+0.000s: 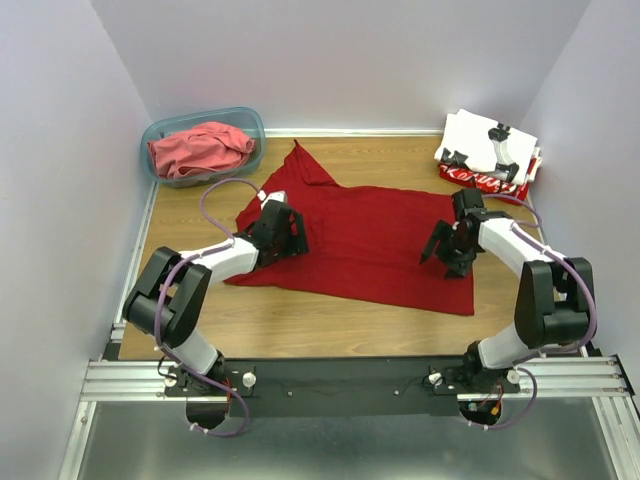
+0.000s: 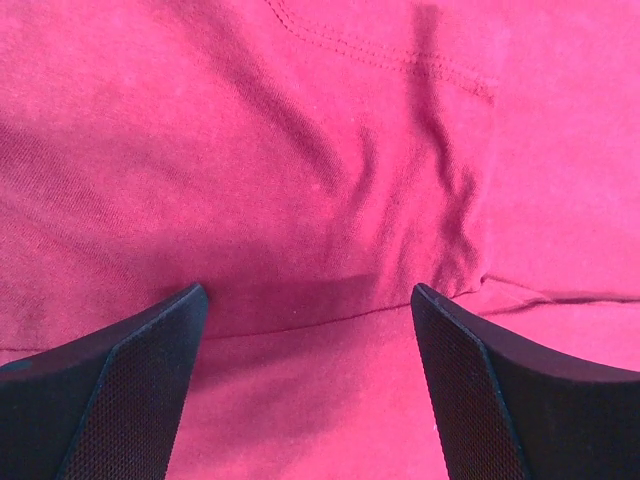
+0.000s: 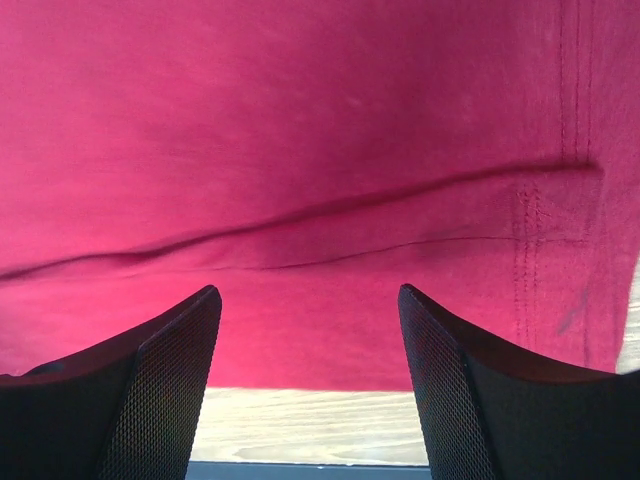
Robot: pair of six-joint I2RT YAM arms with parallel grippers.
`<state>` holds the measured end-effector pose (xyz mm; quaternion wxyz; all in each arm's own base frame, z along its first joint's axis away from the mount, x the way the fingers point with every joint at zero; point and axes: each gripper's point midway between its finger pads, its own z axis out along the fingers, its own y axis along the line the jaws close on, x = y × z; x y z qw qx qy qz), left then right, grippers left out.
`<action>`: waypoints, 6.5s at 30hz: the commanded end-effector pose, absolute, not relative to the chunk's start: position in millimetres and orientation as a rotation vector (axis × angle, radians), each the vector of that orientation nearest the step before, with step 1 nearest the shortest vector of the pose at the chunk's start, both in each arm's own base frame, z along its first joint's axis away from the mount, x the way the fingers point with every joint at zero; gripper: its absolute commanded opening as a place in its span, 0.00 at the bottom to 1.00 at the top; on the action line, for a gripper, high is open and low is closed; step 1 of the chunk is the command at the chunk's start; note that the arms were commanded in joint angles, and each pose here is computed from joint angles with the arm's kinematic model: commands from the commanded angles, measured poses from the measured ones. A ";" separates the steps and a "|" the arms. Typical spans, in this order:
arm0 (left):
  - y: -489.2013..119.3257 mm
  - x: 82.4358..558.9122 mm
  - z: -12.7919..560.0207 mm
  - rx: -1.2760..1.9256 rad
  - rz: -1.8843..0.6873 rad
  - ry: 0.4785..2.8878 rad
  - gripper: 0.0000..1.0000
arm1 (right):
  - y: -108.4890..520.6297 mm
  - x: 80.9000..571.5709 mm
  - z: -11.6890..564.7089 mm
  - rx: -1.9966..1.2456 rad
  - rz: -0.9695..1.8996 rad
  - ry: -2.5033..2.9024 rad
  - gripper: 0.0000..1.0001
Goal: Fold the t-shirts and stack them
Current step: Fold the tshirt
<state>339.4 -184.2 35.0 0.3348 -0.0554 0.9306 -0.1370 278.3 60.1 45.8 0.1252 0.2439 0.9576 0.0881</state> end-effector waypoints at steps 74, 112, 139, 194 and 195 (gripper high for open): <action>-227.0 276.4 8.0 0.152 -0.489 2.311 0.94 | 51.1 199.6 -17.1 0.818 -0.200 2.842 0.95; -244.5 434.0 120.3 0.175 -0.430 2.252 0.89 | -55.2 400.9 71.7 0.742 -0.274 2.506 0.77; -171.6 514.1 95.3 -0.043 -0.183 2.347 0.75 | -78.0 406.7 1.5 0.822 -0.167 2.553 0.52; -180.3 600.0 47.4 -0.054 -0.258 2.361 0.22 | -83.3 429.0 25.0 0.842 -0.018 2.496 0.54; -181.6 599.8 49.1 -0.058 -0.269 2.358 0.19 | -82.1 429.0 23.8 0.845 -0.009 2.499 0.54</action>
